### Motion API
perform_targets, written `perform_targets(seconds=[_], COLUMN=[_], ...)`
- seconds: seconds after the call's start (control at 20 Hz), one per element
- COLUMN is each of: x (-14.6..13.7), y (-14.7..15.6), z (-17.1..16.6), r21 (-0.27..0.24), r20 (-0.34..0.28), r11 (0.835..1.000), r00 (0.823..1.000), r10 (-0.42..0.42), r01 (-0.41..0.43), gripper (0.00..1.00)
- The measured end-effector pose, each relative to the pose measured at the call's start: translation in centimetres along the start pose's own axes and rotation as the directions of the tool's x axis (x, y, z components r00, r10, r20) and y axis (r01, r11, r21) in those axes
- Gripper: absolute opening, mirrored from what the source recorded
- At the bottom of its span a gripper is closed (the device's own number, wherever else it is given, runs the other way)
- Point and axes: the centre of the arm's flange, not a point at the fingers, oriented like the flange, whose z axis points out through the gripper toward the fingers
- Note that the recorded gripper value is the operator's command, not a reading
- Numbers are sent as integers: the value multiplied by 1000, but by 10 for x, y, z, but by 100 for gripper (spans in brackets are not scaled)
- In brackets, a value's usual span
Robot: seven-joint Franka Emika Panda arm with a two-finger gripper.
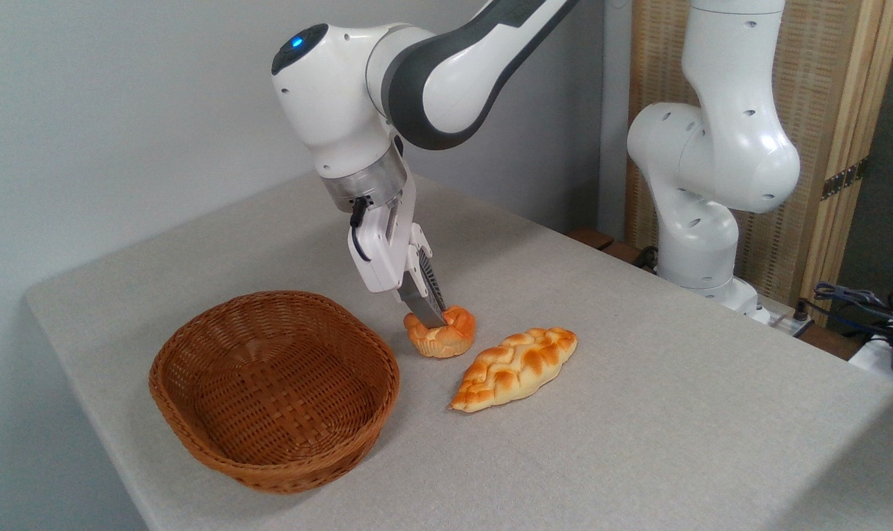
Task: Put bread into the basket
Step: 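Lift the bun and carry it over the wicker basket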
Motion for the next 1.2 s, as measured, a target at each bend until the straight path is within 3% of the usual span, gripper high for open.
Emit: perform_targets(seconds=[0.25,0.5,0.65,0.8,0.95,1.05,1.2], x=[5,3,0,-10,-13,-4,21], y=[1,5,0,-16,-45,-68,-102], z=[-12,-59,-91,-128,-144,-142,-122], r21=[6,-5,46,96,95,104,115], r20=[9,13,-7,-95,-189,-265,-351], r11=[1000,1000,999,993,978,954,905], r00=[1000,1000,1000,994,968,932,869], r10=[12,10,1,-55,-167,-247,-349], r01=[-12,-10,0,64,187,282,409], gripper=[0,0,0,0,0,0,0])
